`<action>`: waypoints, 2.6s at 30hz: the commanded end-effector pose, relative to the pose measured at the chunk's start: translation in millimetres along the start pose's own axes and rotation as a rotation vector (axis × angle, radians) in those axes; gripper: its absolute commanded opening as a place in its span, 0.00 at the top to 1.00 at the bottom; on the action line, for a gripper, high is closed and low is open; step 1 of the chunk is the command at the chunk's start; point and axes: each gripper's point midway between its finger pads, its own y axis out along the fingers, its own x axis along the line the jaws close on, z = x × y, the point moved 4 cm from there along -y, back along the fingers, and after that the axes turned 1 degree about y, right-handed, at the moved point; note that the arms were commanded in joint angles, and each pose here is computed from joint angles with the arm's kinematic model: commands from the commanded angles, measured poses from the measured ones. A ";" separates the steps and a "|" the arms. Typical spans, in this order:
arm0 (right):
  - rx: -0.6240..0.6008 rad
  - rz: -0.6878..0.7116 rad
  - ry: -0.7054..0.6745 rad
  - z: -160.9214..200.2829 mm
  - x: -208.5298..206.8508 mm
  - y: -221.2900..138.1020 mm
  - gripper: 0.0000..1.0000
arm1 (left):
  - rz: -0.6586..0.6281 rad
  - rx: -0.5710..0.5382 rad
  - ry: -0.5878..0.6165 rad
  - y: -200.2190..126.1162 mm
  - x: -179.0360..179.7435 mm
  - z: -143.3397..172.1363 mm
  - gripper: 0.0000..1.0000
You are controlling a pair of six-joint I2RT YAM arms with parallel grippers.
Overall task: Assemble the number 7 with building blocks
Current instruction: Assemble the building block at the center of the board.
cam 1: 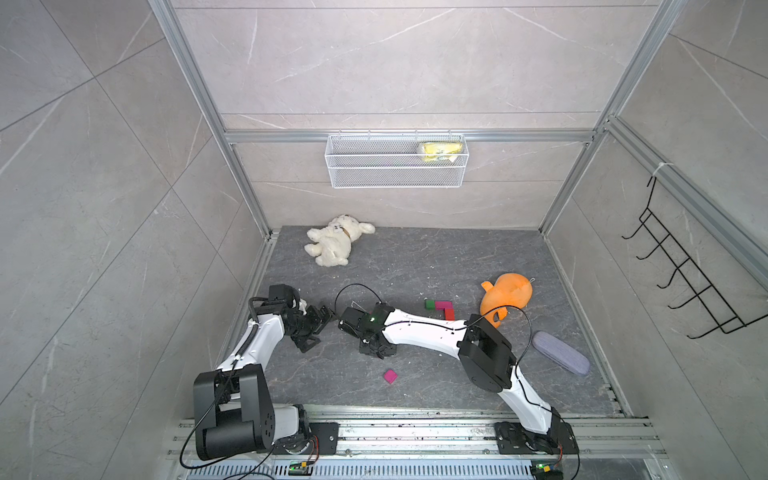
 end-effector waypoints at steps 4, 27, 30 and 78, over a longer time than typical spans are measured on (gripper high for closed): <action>0.017 0.031 -0.002 -0.2 -2.8 10.7 0.66 | -0.005 -0.006 0.024 -3.3 -1.5 1.7 0.00; 0.030 0.033 0.010 -2.1 -5.3 18.1 0.64 | -0.010 -0.004 0.023 -2.5 -0.8 2.0 0.00; 0.031 0.036 0.008 -2.4 -5.6 19.4 0.64 | -0.009 -0.004 0.023 -2.7 -1.1 1.7 0.00; 0.041 0.056 0.004 -4.8 -9.3 24.9 0.54 | -0.012 -0.004 0.024 -2.6 -0.3 1.9 0.00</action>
